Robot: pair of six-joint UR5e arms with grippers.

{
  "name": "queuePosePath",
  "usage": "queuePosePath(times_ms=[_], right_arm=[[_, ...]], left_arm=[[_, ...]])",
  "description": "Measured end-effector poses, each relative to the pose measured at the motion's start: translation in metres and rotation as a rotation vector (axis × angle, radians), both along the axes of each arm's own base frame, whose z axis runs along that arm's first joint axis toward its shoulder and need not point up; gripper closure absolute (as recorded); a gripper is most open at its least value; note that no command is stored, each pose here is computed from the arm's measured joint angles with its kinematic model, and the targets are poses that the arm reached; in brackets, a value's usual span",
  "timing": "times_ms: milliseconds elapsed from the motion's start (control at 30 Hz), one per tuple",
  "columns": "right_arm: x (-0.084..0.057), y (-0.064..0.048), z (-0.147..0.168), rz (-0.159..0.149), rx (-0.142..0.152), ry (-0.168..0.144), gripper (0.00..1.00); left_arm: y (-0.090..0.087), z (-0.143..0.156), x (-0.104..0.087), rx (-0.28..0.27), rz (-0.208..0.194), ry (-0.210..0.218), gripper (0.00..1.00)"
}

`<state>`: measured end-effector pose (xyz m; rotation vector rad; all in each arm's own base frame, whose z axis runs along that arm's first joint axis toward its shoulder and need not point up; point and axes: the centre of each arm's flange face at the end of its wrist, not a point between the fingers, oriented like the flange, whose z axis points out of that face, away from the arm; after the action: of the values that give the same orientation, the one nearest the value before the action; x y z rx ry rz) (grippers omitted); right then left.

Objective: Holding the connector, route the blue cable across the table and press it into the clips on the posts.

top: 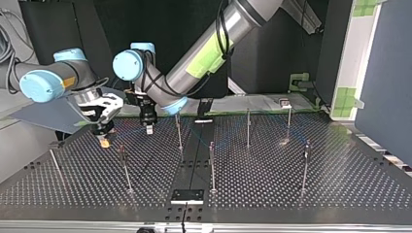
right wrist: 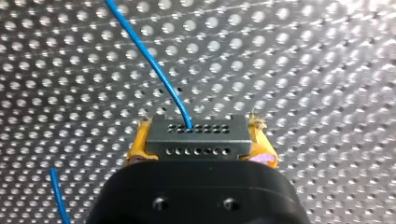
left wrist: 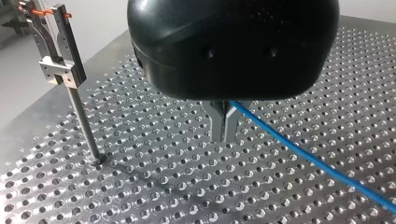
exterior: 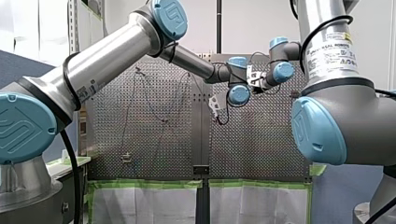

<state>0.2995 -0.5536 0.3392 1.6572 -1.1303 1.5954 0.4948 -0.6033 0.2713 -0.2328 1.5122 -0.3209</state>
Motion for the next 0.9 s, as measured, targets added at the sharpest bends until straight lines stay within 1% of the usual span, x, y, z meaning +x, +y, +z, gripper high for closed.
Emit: queuePosePath(times_ms=[200, 433, 733, 900], right_arm=[[-0.001, 0.004, 0.015, 0.009, -0.027, -0.002, 1.0], [0.003, 0.014, 0.037, 0.019, -0.064, -0.008, 1.0], [0.006, 0.023, 0.054, 0.03, -0.09, -0.015, 1.0], [0.008, 0.027, 0.06, 0.037, -0.098, -0.019, 1.0]], left_arm=[[-0.005, 0.003, -0.007, -0.002, -0.013, -0.002, 1.0], [-0.011, 0.009, -0.017, -0.009, -0.024, -0.008, 1.0], [-0.009, 0.036, -0.021, -0.036, -0.024, -0.033, 1.0], [-0.006, 0.051, -0.023, -0.051, -0.017, -0.047, 1.0]])
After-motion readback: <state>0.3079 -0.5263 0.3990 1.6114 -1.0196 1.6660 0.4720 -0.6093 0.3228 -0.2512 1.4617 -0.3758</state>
